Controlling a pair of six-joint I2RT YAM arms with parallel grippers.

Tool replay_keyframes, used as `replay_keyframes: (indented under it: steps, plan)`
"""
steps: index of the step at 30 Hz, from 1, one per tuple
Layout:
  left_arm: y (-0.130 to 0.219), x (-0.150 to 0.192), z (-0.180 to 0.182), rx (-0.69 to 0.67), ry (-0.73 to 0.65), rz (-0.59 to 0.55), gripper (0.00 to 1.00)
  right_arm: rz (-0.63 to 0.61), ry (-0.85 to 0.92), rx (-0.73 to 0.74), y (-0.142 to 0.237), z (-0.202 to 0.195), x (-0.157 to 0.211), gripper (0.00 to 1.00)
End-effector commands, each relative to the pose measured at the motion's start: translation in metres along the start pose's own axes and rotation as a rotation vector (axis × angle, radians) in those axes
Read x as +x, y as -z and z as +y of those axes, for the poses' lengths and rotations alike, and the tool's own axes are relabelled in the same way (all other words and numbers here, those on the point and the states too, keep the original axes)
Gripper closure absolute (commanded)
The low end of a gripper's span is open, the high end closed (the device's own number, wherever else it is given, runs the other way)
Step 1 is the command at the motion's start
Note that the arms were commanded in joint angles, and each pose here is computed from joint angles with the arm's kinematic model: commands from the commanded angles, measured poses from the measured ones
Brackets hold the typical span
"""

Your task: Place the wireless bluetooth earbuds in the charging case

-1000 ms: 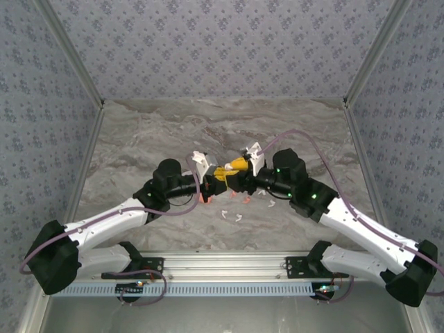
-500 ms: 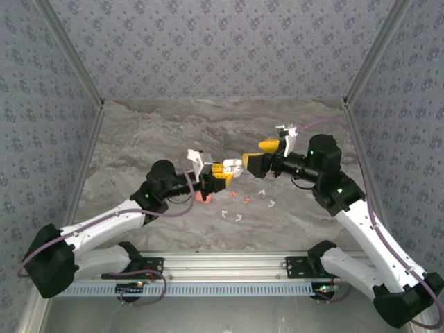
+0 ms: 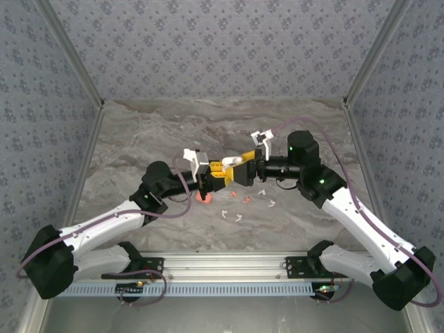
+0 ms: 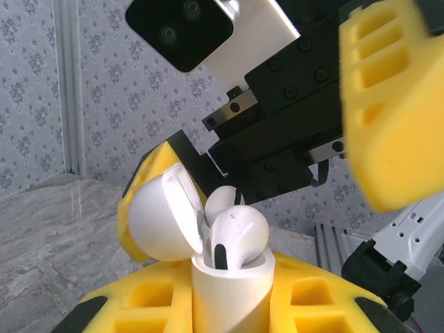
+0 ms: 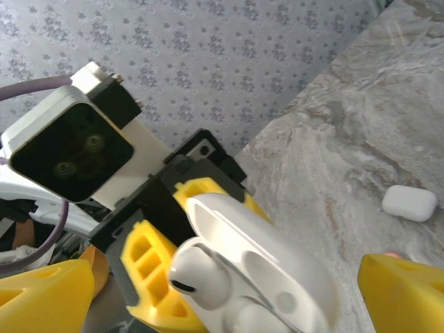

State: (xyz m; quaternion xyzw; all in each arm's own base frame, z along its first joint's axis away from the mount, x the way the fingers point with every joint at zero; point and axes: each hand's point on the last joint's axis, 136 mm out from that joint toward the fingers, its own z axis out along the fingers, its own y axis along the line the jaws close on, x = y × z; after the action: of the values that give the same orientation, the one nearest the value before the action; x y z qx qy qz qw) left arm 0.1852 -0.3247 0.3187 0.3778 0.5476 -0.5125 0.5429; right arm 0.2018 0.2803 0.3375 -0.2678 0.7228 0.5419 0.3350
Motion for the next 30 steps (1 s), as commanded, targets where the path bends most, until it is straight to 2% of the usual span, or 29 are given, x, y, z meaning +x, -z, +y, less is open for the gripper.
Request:
replay_keyframes:
  steps: [1, 10, 17, 20, 25, 30]
  plan:
    - [0.0, -0.017, -0.009, 0.031, -0.029, -0.042, 1.0, -0.02, 0.081, -0.065, 0.006, 0.03, -0.015, 0.0]
    - [-0.001, -0.009, -0.005, 0.015, -0.028, -0.003, 1.0, -0.035, 0.15, -0.068, 0.016, 0.044, -0.013, 0.0]
    - [0.0, -0.006, -0.003, 0.0, -0.032, 0.002, 1.0, -0.021, 0.145, -0.004, 0.018, 0.035, -0.006, 0.0]
    - [0.0, -0.005, -0.002, -0.005, -0.029, 0.01, 1.0, -0.031, 0.151, 0.094, 0.022, 0.021, -0.01, 0.0]
    - [0.002, 0.002, 0.01, -0.076, -0.013, 0.039, 1.0, -0.12, 0.173, 0.414, 0.052, -0.017, -0.028, 0.0]
    - [0.014, 0.019, 0.059, -0.284, 0.065, 0.116, 1.0, -0.276, 0.086, 0.575, 0.091, -0.05, -0.031, 0.0]
